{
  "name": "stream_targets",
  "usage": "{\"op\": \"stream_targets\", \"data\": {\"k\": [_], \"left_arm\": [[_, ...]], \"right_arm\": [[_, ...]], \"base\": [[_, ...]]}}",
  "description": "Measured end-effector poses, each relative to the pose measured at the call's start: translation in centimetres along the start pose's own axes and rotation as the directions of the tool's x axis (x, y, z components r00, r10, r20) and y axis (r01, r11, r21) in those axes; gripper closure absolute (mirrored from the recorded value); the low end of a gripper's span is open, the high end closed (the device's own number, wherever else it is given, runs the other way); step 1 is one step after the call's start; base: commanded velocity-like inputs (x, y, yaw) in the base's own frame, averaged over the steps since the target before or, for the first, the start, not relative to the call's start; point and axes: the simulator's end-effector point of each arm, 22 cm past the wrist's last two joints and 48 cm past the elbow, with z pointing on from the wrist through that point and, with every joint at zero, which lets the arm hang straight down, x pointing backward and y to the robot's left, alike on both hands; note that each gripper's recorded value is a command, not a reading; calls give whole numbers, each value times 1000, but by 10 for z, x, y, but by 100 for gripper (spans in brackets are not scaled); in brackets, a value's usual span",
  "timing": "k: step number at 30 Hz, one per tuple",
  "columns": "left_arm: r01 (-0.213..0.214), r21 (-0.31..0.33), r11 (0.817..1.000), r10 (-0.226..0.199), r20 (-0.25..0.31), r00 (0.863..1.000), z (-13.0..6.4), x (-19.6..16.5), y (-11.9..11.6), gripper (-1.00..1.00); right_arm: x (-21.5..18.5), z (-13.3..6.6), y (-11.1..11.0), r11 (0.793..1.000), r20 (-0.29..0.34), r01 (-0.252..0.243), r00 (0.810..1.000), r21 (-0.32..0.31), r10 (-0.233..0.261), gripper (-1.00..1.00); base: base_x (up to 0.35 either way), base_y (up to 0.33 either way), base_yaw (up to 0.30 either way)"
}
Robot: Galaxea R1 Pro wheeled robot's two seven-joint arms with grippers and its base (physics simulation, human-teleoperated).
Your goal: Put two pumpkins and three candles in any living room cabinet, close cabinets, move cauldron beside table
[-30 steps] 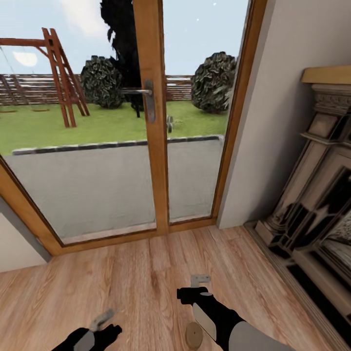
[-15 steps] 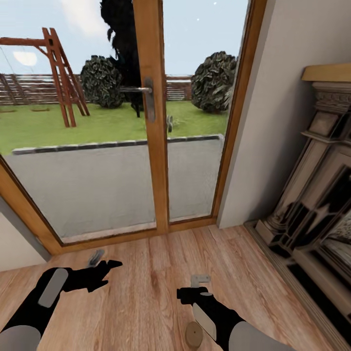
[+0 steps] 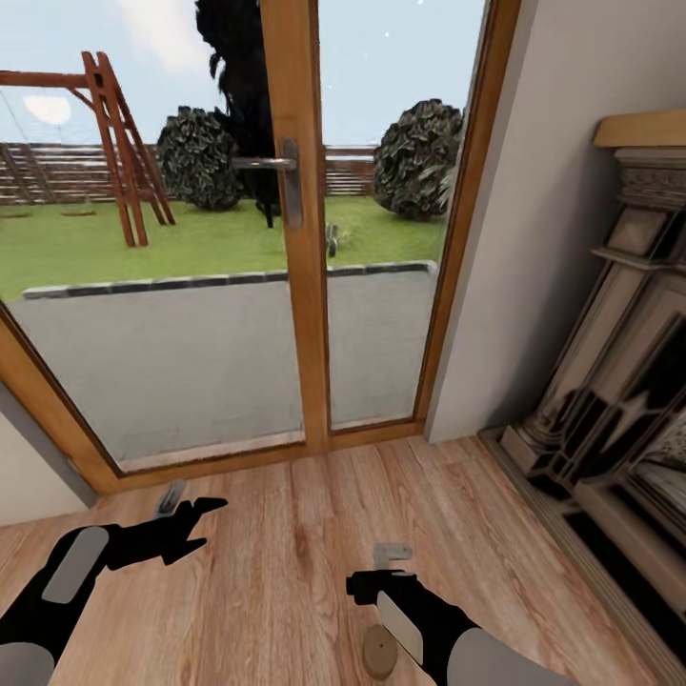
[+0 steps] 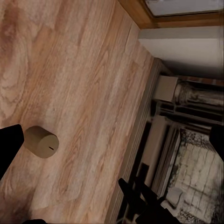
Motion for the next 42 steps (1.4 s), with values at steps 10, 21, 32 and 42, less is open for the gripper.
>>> {"op": "stream_targets", "data": {"k": [10,21,32,42], "left_arm": [[18,18,1000,-18,-6,1000,11,8,15,-100],[19,20,1000,-19,-9,1000,24,12,33,-100],[19,19,1000,-18,-8,1000,36,15,52,-100],[18,18,1000,-18,-9,1000,47,19,70,-100]], "right_arm": [[9,16,-2,1000,5,-4,1000,-2,4,-100],[54,39,-25,998,-68,-50,996,39,53,-100],[89,61,-51,985,-98,-144,983,93,153,-100],[87,79,-88,969,75,-188,981,162,178,-100]], "base": [[0,0,0],[0,0,0],[0,0,0],[0,0,0]]}}
